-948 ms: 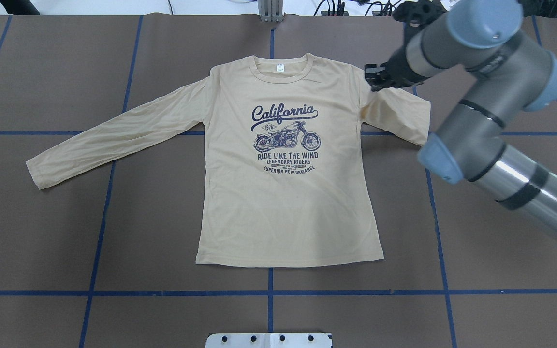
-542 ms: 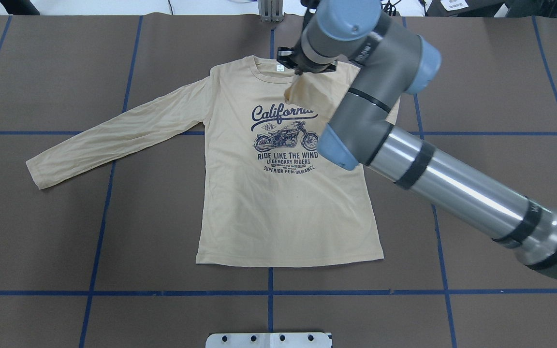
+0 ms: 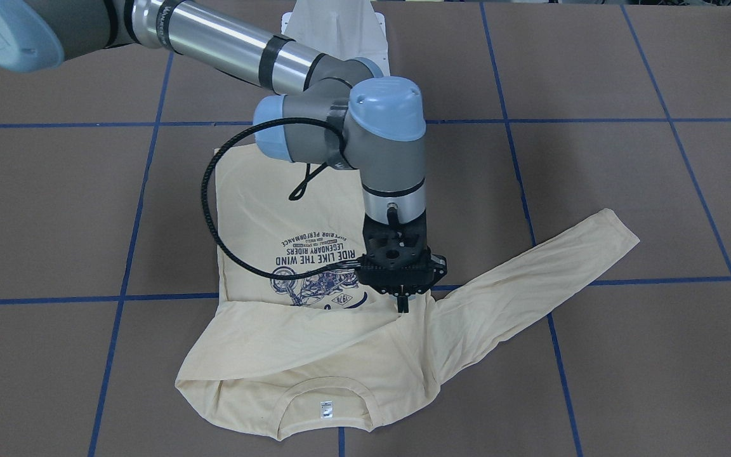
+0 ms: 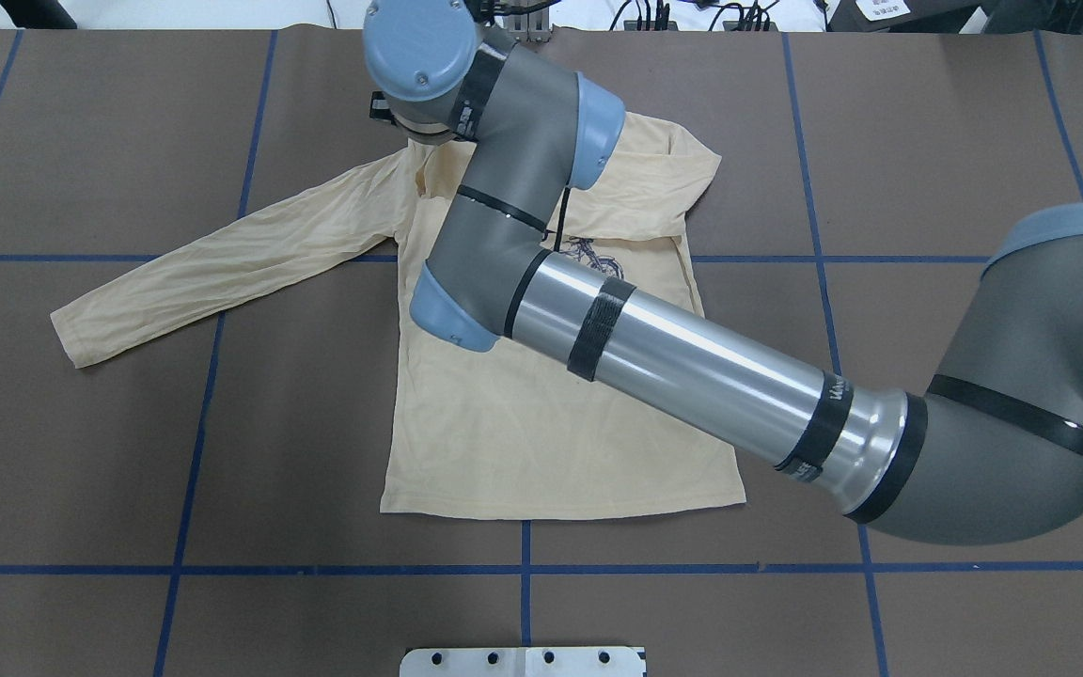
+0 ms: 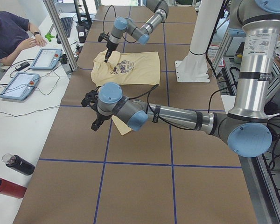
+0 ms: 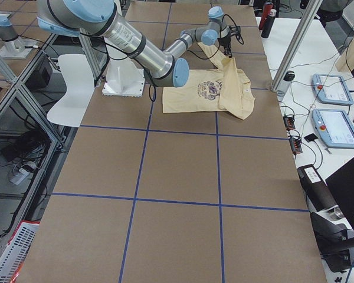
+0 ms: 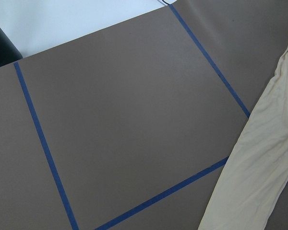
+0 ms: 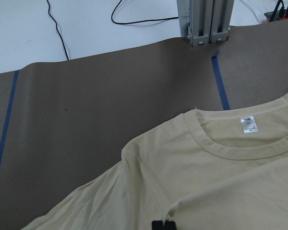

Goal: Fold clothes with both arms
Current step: 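Grasp the sleeve cuff with the right gripper and fold it across the shirt body, then release the sleeve and raise the right gripper away from the shirt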

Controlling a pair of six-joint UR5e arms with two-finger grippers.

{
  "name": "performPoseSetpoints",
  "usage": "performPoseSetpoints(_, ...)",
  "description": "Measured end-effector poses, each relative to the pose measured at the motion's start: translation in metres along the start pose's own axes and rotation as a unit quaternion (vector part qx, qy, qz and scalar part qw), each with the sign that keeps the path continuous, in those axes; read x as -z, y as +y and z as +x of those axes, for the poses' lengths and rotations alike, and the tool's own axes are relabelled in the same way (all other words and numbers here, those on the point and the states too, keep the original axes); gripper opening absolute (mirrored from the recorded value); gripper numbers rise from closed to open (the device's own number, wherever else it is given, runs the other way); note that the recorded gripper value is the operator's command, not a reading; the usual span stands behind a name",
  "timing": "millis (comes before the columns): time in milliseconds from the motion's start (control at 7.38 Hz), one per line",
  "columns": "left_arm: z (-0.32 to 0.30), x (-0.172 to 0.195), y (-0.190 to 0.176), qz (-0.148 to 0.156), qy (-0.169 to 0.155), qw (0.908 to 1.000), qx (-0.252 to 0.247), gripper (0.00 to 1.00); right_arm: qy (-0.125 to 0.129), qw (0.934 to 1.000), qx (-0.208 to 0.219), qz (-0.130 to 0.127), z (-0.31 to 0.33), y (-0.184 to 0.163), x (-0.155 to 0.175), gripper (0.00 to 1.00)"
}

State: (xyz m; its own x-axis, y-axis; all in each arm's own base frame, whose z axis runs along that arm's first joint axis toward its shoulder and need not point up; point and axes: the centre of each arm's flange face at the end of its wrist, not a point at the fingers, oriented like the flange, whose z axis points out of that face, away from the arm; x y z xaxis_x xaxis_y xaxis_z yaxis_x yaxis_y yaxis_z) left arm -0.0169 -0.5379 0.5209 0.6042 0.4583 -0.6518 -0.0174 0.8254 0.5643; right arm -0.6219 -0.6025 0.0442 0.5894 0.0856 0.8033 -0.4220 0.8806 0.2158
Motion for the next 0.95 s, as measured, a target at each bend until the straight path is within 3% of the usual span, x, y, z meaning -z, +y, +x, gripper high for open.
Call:
performPoseSetpoints(135,0.000,0.000,0.000,0.000,0.000,1.0000,0.000,1.00,-0.001,1.0000,0.006,0.007,-0.016,0.017,-0.010,0.00)
performPoseSetpoints(271,0.000,0.000,0.000,0.000,0.000,1.0000,0.000,1.00,0.002,0.9999,0.010,0.012,-0.030,0.029,-0.019,0.13)
performPoseSetpoints(406,0.000,0.000,0.000,0.000,0.000,1.0000,0.000,1.00,0.005,0.9999,0.008,0.014,-0.040,0.037,-0.024,0.50)
performPoseSetpoints(542,0.000,0.000,0.000,0.000,0.000,1.0000,-0.001,1.00,0.007,0.9999,0.004,0.015,-0.044,0.039,-0.025,0.94)
performPoseSetpoints(948,0.000,0.000,0.000,0.001,0.000,1.0000,-0.001,1.00,-0.003,0.9998,-0.011,0.014,-0.059,0.031,-0.013,0.97)
